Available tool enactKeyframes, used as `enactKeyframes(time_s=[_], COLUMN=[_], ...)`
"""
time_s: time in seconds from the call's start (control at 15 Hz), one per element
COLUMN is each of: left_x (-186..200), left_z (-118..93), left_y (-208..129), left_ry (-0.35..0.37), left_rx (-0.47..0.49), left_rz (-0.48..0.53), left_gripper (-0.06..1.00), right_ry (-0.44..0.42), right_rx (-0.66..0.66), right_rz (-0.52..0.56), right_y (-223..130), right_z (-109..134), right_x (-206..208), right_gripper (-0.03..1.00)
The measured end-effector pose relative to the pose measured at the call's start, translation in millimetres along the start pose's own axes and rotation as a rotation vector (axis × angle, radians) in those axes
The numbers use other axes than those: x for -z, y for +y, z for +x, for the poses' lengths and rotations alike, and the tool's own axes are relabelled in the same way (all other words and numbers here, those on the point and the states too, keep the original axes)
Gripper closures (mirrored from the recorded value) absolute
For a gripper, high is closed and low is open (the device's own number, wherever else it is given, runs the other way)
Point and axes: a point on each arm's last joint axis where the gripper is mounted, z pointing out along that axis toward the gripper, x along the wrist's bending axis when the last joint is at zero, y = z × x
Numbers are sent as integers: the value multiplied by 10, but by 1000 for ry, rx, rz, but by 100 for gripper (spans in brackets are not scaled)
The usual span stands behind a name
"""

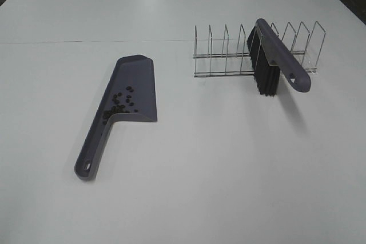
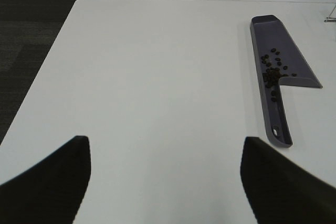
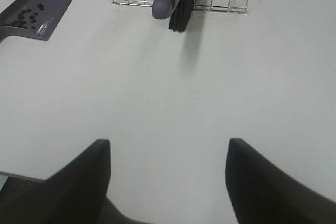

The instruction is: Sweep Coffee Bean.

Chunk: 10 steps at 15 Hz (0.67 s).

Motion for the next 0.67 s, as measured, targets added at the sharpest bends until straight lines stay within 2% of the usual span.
enactKeyframes(time_s=[0.67], left_x=[0], left_z=[-2], left_y=[0], left_ry=[-2], left_rx=[1], left_rz=[0], left_gripper=[24], right_ry=[0], right_rx=[0], right_rz=[0], right_y=[0], right_z=[0], right_x=[0], right_gripper=[38])
